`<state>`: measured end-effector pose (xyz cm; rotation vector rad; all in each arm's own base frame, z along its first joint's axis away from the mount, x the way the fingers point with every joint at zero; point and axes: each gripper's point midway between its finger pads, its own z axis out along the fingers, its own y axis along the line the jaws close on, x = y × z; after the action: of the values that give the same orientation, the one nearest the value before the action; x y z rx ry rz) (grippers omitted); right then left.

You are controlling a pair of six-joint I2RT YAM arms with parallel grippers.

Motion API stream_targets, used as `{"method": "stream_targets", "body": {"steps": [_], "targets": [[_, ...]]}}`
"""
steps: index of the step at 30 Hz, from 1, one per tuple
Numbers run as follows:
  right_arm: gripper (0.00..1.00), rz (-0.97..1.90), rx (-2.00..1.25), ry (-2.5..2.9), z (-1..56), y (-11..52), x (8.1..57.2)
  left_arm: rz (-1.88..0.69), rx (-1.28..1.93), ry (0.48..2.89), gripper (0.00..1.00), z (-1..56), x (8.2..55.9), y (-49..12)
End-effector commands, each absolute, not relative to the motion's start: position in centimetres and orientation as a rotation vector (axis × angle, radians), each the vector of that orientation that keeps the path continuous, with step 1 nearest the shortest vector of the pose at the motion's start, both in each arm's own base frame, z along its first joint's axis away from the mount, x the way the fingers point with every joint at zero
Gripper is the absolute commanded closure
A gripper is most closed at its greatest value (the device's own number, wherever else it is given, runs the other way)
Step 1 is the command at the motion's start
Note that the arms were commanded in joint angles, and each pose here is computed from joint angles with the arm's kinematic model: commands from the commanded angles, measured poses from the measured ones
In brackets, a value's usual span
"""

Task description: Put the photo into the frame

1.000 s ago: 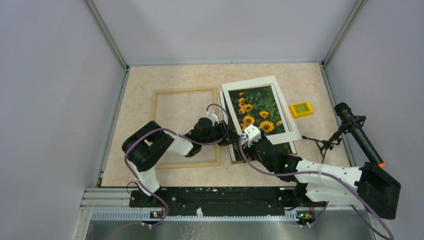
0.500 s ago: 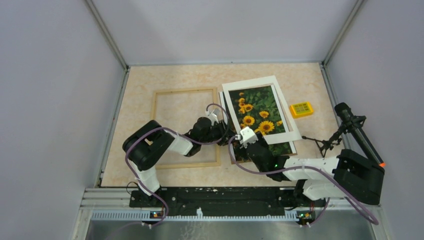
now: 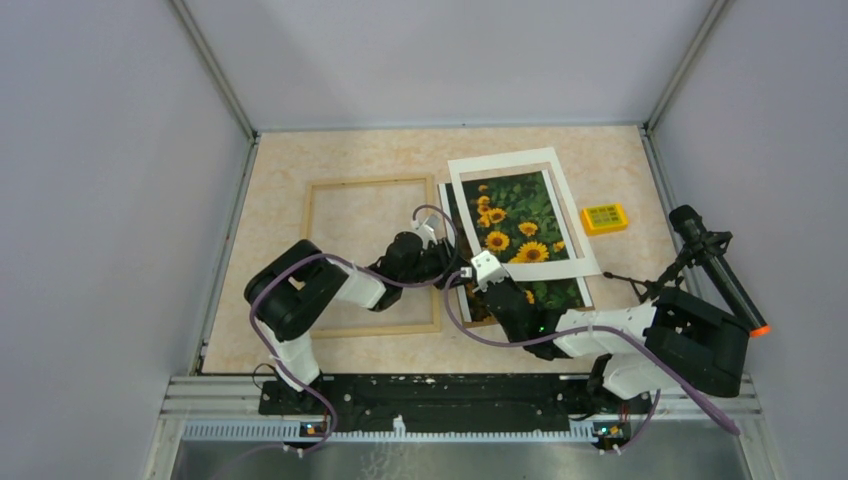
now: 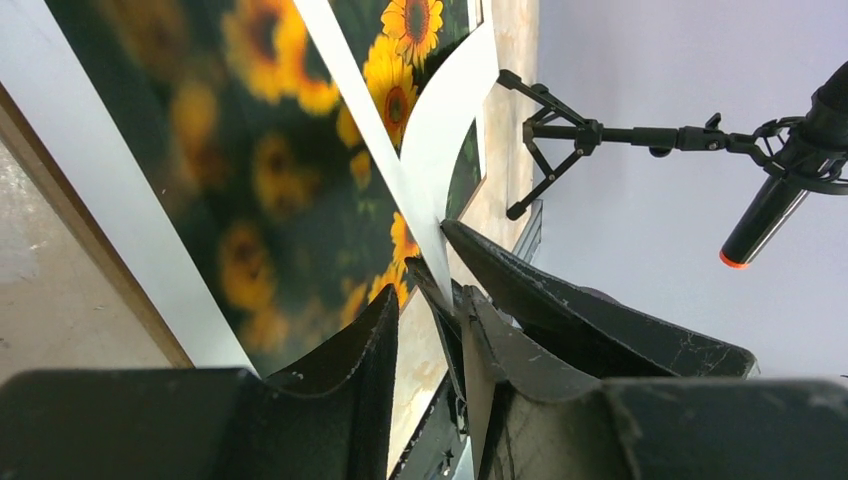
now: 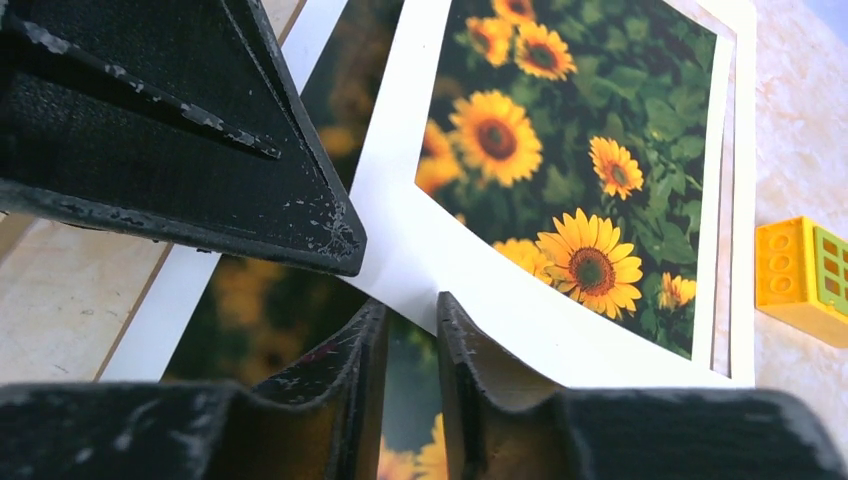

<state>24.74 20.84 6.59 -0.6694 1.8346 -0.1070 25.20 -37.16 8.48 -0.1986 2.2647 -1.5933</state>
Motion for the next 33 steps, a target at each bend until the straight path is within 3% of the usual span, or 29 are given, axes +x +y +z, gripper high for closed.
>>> {"method": "stream_targets", "body": {"steps": [1,7,13,18,21,25,33], "targets": [[0.81,-0.047,-0.633,1.773,9.0,22.6,25.2,-1.627,-0.126,2.168,0.64,12.0,26.1,-37.6],[1.0,0.004,-0.658,1.768,9.9,23.0,24.8,-1.491,-0.072,2.136,0.51,14.8,27.0,-35.5],[1.0,0.135,-0.553,1.753,13.2,22.8,23.9,-1.254,0.011,2.02,0.35,21.2,27.7,-29.5],[1.0,0.339,-0.329,1.729,19.9,22.3,23.0,-0.999,-0.014,1.905,0.18,26.1,26.6,-23.1],[1.0,0.547,-0.355,1.66,24.8,24.2,21.5,-0.883,-0.049,1.851,0.09,27.7,25.5,-19.8],[1.0,0.782,-0.399,1.53,31.7,26.7,19.5,-0.799,-0.081,1.803,0.06,28.9,24.4,-17.2],[1.0,0.973,-0.588,1.362,41.1,32.7,18.0,-0.743,-0.105,1.712,0.05,32.0,22.8,-14.5]]}}
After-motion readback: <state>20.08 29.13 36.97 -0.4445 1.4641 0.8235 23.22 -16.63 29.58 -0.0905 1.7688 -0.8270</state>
